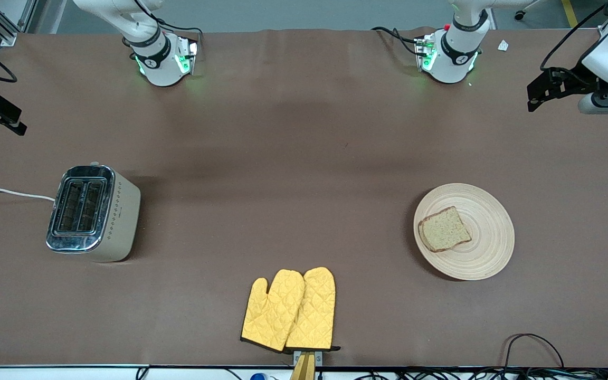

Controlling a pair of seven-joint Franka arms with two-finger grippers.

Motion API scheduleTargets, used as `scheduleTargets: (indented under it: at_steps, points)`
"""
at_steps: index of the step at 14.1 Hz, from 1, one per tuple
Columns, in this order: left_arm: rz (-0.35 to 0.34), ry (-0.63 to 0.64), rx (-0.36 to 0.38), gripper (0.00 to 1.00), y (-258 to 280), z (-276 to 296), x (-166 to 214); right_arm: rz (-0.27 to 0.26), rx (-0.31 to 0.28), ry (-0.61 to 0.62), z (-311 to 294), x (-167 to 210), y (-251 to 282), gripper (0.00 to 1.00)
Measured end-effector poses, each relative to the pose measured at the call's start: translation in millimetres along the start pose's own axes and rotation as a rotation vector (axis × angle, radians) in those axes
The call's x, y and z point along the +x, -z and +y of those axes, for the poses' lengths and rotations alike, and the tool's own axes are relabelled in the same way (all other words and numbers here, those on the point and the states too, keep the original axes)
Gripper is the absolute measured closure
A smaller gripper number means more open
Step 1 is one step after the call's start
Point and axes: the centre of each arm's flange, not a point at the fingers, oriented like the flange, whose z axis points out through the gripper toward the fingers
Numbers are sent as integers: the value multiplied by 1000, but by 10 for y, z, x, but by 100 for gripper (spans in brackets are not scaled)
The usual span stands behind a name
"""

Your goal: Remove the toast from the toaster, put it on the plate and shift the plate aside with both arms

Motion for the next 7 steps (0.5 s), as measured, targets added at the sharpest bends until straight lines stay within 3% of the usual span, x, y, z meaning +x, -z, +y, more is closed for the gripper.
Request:
scheduleTargets:
  at_steps: [7]
  points:
    - [22, -16, -2, 0, 53, -3, 22, 4, 0, 0, 0, 4, 3, 0]
